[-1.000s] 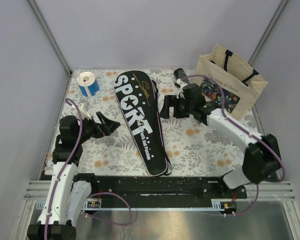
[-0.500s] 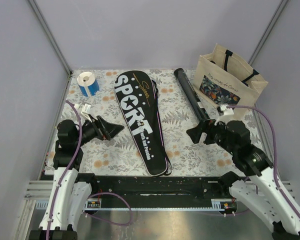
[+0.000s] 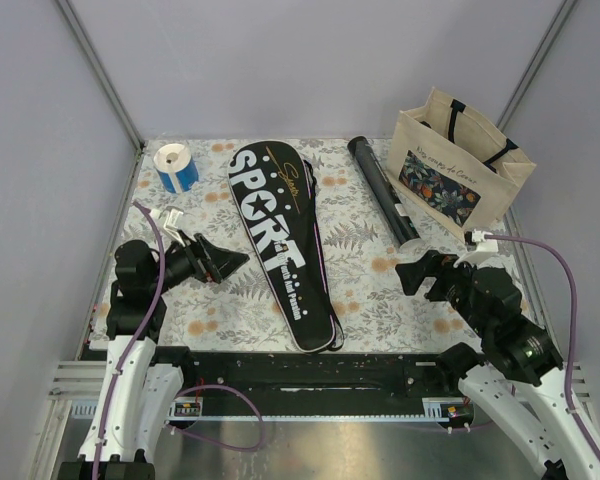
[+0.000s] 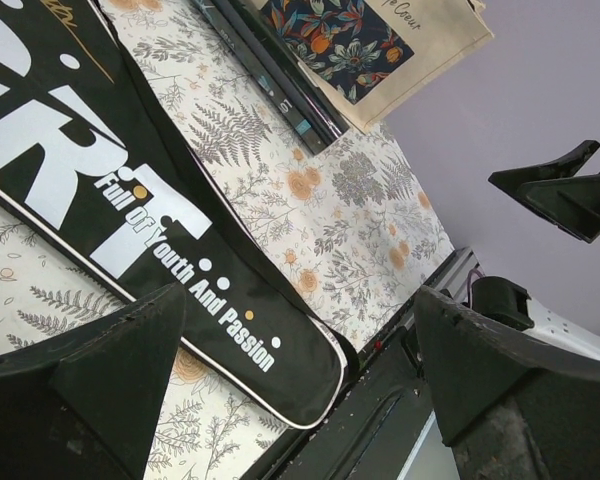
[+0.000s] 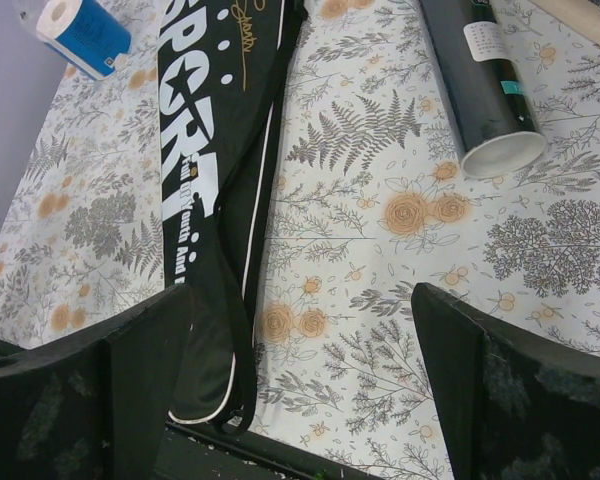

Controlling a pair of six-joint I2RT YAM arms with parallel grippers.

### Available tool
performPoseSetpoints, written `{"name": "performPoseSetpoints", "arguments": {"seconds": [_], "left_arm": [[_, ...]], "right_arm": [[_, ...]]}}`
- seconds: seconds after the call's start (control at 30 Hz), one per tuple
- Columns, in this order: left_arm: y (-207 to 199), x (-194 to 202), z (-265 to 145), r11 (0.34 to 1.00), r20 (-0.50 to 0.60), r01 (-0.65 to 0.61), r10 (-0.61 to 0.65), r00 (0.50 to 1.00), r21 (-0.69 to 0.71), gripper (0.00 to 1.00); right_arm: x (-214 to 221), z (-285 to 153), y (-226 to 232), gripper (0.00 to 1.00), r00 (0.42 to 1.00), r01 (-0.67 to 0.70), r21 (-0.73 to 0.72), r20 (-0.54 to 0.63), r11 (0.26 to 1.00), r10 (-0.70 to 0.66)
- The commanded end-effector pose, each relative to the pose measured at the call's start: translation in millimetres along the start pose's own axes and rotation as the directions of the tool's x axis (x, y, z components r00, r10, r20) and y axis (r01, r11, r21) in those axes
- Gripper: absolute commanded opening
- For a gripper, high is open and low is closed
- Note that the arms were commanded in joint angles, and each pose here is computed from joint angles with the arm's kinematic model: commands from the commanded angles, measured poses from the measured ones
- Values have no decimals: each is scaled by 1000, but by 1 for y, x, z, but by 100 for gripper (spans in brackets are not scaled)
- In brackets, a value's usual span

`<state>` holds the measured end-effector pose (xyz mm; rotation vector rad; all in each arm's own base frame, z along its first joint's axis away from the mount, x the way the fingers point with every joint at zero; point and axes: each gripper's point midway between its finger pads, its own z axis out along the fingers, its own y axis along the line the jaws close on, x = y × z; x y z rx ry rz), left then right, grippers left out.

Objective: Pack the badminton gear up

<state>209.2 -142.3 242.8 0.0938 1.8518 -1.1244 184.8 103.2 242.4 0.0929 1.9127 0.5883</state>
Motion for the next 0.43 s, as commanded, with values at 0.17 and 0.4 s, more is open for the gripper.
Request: {"name": "performPoseSetpoints", "arguments": {"seconds": [0.17,0.4], "left_arm": [[-1,-6,-1,999,23,-52,52,998,-3,99],[-1,-6,-1,999,25,-53,53,998,-6,99]], "right_arm": [[0,3,-8,99,1000,13,38,8,999,-13],[2,5,-8,99,1000,8,40,2,999,-8]]}}
